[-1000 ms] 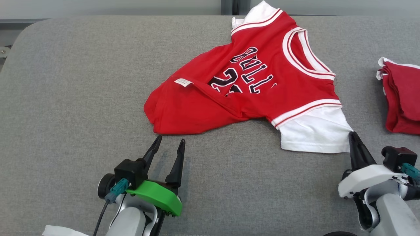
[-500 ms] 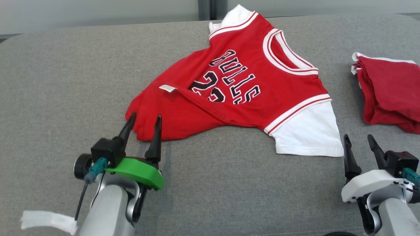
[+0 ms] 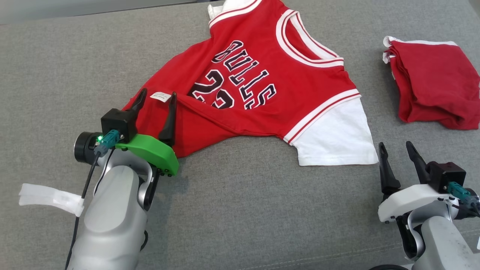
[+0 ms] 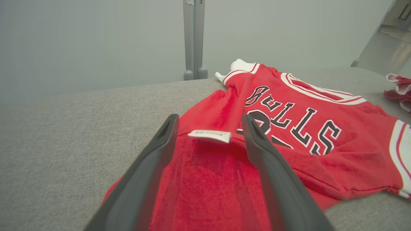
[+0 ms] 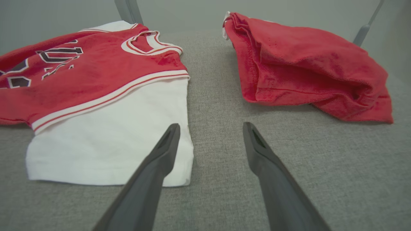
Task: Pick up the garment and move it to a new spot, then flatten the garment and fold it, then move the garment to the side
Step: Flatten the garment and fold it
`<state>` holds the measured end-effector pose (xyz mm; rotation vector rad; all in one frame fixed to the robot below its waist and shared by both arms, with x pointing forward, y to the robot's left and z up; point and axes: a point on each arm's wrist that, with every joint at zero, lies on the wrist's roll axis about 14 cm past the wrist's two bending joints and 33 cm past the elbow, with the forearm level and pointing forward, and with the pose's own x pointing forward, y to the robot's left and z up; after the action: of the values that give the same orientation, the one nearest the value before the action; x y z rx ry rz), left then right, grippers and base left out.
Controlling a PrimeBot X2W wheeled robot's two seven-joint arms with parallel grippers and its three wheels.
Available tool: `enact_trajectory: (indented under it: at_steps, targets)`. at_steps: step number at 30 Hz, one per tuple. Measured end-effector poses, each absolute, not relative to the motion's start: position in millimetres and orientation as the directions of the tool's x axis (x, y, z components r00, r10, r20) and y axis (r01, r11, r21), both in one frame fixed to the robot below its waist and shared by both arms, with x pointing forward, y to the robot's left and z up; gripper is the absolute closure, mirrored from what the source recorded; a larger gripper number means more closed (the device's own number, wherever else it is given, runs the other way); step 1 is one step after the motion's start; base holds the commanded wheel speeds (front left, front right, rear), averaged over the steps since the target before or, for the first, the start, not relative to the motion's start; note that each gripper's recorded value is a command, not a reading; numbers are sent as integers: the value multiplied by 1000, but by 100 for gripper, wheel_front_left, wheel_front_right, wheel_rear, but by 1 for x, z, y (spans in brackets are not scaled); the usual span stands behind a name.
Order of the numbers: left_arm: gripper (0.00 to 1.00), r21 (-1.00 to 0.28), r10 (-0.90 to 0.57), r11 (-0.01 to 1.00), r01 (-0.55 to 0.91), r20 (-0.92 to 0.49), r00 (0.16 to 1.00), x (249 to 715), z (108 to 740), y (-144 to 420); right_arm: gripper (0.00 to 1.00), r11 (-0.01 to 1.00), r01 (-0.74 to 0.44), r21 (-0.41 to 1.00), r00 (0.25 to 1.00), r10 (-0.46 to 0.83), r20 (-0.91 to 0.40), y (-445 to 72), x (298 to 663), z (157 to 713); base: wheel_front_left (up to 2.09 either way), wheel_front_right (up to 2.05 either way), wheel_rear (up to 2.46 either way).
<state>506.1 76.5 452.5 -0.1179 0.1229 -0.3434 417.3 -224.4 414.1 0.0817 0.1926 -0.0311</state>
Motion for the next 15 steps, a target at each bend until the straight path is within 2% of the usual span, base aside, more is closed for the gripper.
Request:
enact_trajectory:
  at_steps: [5,14,15]
  targets:
    - [0,-167,-335,936,310,-147,931,506,434,76,0,995,54,80,978,-37,-204,-228,416,410,0,0,0]
    - [0,-183,-332,934,307,-127,934,514,436,74,0,995,59,86,977,-40,-208,-227,419,407,0,0,0]
    - [45,-185,-333,933,307,-127,934,514,436,73,0,994,59,87,977,-40,-209,-227,419,407,0,0,0]
